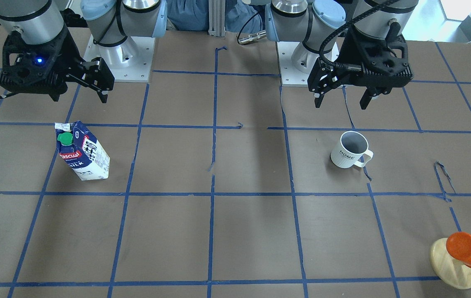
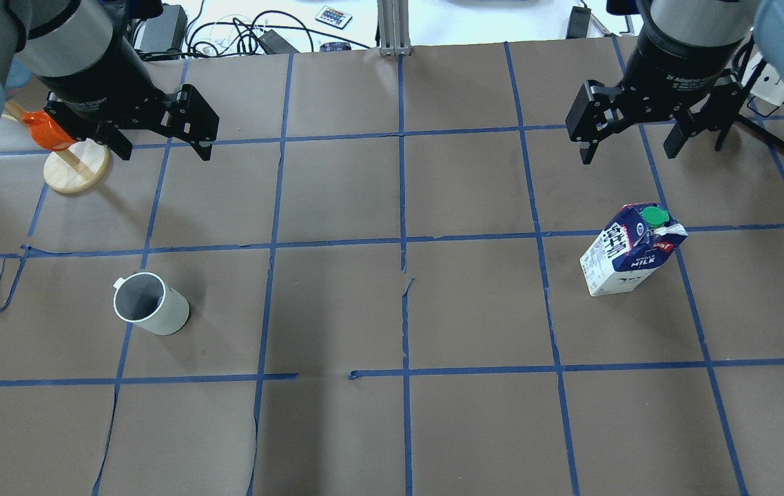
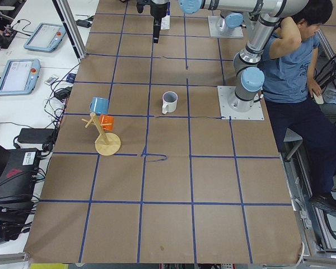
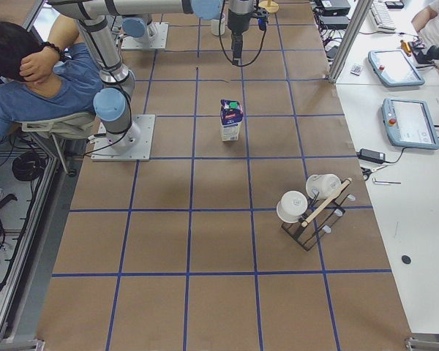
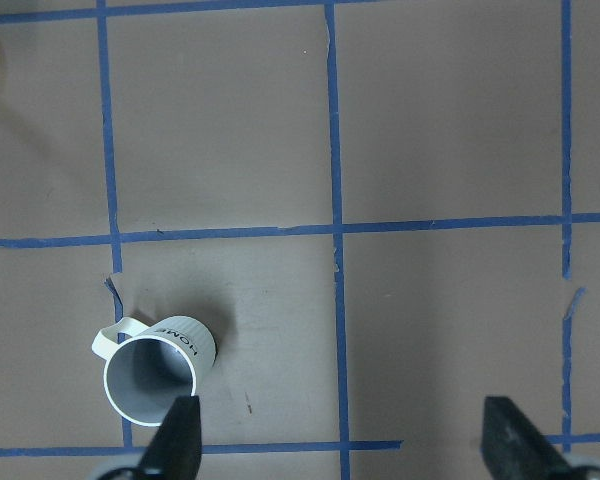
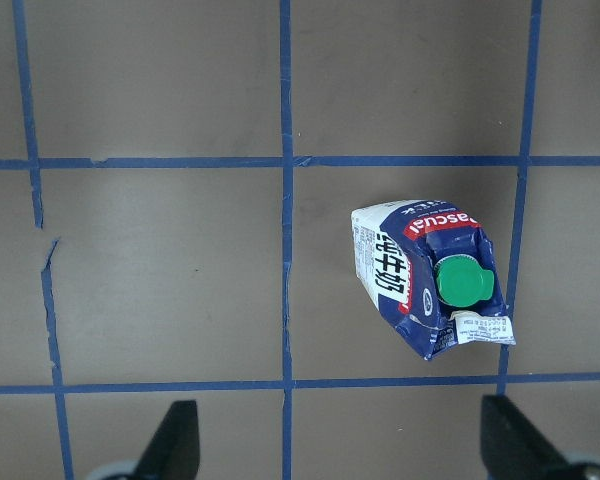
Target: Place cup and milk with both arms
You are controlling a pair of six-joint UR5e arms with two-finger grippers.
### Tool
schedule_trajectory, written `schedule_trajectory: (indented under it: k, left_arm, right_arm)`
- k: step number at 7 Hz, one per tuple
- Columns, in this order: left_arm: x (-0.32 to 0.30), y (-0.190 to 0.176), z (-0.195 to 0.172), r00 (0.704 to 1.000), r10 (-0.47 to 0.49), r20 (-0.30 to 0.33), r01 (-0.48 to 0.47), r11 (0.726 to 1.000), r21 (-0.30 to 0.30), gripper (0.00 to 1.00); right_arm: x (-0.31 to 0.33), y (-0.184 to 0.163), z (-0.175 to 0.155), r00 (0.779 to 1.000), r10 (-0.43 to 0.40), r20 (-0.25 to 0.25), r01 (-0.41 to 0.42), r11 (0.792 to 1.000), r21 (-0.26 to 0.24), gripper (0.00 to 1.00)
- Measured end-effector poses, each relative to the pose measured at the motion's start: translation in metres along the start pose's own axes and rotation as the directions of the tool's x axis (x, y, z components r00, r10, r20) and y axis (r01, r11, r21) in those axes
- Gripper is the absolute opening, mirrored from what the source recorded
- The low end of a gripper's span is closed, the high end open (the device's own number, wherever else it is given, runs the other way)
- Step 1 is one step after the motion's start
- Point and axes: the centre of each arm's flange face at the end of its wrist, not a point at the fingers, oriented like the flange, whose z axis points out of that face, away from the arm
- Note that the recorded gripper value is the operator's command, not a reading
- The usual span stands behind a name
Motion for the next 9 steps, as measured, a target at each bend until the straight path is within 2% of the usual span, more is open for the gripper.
schedule_trajectory:
  k: [3, 5, 7, 9]
  left_arm:
    - [-0.003, 0.001, 0.007, 1.000, -0.014, 0.001, 0.014, 1.000, -0.014, 1.00]
    - [-0.029, 0.000, 0.029, 0.998, -0.065, 0.004, 0.065, 0.996, -0.058, 1.00]
    - [-0.065, 0.006, 0.078, 0.992, -0.125, 0.002, 0.124, 0.983, -0.137, 1.00]
    - [-0.099, 0.024, 0.138, 0.996, -0.082, -0.022, 0.076, 0.978, -0.192, 1.00]
  right_arm:
    - [0.052, -0.010, 0.006, 0.999, 0.033, 0.010, -0.032, 0.999, -0.018, 1.00]
    - [0.075, -0.014, 0.014, 1.000, 0.012, 0.015, -0.012, 1.000, -0.028, 1.00]
    - [0.078, -0.026, 0.041, 1.000, -0.002, 0.031, 0.003, 1.000, -0.027, 1.00]
    - [0.080, -0.035, 0.061, 1.000, -0.011, 0.027, 0.012, 0.999, -0.031, 1.00]
